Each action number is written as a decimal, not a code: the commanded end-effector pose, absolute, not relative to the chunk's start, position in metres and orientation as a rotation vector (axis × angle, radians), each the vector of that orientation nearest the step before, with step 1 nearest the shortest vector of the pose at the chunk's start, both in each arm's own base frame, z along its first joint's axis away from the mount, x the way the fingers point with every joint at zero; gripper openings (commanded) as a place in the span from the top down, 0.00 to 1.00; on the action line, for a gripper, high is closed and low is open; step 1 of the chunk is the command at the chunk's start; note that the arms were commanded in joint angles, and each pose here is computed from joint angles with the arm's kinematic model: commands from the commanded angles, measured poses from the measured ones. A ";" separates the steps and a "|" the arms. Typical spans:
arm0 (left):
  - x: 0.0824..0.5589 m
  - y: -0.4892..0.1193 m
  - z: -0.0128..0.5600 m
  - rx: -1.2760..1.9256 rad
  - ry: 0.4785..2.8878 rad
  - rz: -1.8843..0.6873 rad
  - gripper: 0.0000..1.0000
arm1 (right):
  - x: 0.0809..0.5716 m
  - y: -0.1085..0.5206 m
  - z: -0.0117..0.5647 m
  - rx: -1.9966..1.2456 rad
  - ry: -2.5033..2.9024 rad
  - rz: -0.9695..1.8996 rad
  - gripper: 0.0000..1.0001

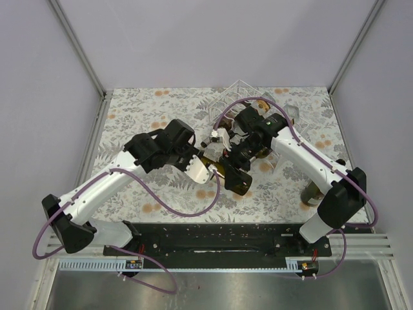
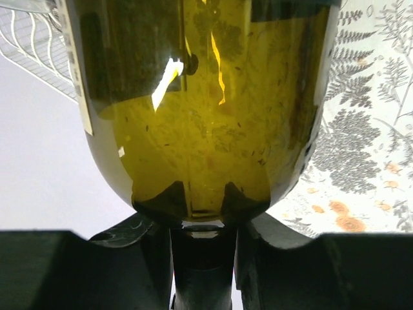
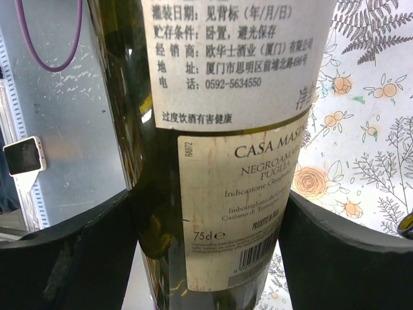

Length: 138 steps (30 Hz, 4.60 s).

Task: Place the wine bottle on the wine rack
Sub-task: Pick up the wine bottle from the center of the board, then place the wine bottle in the wine rack.

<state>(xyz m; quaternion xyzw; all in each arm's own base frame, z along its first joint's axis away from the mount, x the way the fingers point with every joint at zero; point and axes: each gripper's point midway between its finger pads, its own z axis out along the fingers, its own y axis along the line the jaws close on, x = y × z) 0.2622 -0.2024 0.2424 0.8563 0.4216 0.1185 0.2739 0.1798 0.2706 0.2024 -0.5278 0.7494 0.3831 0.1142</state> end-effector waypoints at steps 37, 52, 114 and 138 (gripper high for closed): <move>0.236 -0.191 0.174 1.402 1.921 -0.279 1.00 | 0.290 0.263 0.341 -1.065 1.840 0.566 0.01; 0.272 -0.215 0.144 1.117 2.018 -0.320 1.00 | 0.336 0.225 0.370 -0.810 1.851 0.493 0.00; 0.334 -0.331 0.118 0.887 1.972 -0.509 1.00 | 0.337 0.195 0.344 -0.786 1.928 0.488 0.01; 0.348 -0.329 0.113 0.873 2.034 -0.343 0.87 | 0.332 0.195 0.334 -0.801 1.952 0.508 0.01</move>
